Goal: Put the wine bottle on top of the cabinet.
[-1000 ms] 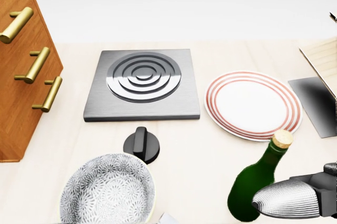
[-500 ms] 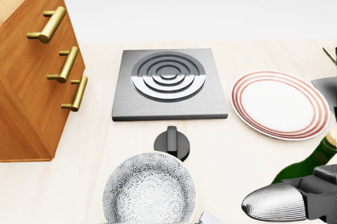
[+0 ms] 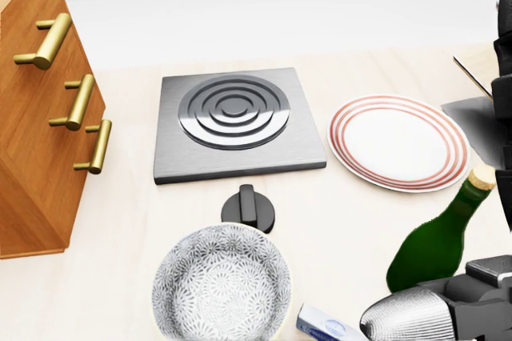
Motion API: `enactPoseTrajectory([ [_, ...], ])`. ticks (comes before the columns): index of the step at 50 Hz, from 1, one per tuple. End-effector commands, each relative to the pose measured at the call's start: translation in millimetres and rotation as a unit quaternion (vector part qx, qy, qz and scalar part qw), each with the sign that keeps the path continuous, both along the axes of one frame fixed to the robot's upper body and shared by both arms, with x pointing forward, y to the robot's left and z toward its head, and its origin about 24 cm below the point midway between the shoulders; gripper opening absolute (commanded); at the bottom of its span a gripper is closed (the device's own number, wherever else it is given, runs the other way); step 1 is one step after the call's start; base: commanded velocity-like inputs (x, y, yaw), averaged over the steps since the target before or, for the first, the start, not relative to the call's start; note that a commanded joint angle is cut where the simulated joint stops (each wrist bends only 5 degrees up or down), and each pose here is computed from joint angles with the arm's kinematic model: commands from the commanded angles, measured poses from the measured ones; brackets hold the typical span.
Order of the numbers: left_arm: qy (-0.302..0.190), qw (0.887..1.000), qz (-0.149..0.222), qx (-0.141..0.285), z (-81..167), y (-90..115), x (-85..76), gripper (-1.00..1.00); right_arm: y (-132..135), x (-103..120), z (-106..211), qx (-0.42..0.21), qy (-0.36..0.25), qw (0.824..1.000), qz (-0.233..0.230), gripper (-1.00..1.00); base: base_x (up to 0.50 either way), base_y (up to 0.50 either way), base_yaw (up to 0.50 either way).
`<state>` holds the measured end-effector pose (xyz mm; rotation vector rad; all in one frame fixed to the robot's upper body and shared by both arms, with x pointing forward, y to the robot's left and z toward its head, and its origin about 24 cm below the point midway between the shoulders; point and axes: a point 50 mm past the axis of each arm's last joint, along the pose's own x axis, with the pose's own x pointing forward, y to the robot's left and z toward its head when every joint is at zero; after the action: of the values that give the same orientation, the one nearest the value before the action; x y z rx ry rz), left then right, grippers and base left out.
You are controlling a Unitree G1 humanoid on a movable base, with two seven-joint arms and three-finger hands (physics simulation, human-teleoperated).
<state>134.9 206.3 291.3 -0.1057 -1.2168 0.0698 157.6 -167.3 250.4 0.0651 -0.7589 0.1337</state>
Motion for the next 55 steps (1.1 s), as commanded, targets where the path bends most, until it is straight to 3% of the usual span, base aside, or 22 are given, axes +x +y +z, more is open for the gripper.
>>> enactPoseTrajectory([
  [1, -0.001, 1.000, 0.005, 0.006, -1.0, -1.2, 0.1, 1.00, -4.0, -0.4, 0.5, 0.001, 0.004, 1.000, -0.014, 1.00, -0.15, 0.01, -0.50],
  [4, 0.001, 1.000, 0.005, 0.008, -1.8, -1.8, 0.5, 1.00, -10.4, -0.7, 3.0, 0.047, 0.009, 0.999, -0.009, 1.00, -0.20, -0.05, -0.33],
  [11, 0.004, 1.000, 0.007, 0.010, -2.5, -2.0, 1.7, 1.00, -13.8, -0.5, -1.2, 0.042, 0.047, 0.998, -0.013, 1.00, 0.00, 0.00, 0.00],
  [23, 0.003, 1.000, 0.011, 0.013, -3.1, 0.0, -0.1, 1.00, -13.6, -0.2, -7.1, -0.039, 0.130, 0.991, 0.010, 1.00, 0.00, 0.00, 0.00],
  [30, 0.011, 1.000, 0.011, 0.013, -5.0, 0.0, 0.8, 1.00, -24.5, -5.4, -19.9, -0.099, 0.205, 0.973, -0.026, 1.00, 0.00, 0.00, 0.00],
  [31, 0.018, 1.000, -0.003, 0.010, -6.4, -0.4, 1.0, 1.00, -63.7, -45.2, -53.3, -0.104, 0.282, 0.938, -0.175, 1.00, 0.00, 0.00, 0.00],
  [32, 0.022, 1.000, -0.007, 0.007, -6.9, -0.1, 1.1, 1.00, -68.1, -67.8, -64.8, -0.111, 0.308, 0.927, -0.183, 1.00, 0.00, 0.00, 0.00],
  [34, 0.028, 1.000, -0.011, 0.003, -7.4, -0.1, 1.5, 1.00, -69.0, -80.4, -74.3, -0.116, 0.339, 0.915, -0.188, 1.00, 0.00, 0.00, 0.00],
  [46, 0.033, 0.999, -0.017, 0.001, -8.9, -0.9, 2.3, 1.00, -70.3, -100.5, -85.2, -0.116, 0.390, 0.891, -0.199, 1.00, 0.00, 0.00, 0.00],
  [55, 0.040, 0.999, -0.017, 0.003, -10.7, -1.0, 2.7, 1.00, -66.5, -99.4, -87.6, -0.110, 0.377, 0.899, -0.192, 1.00, 0.00, 0.00, 0.00],
])
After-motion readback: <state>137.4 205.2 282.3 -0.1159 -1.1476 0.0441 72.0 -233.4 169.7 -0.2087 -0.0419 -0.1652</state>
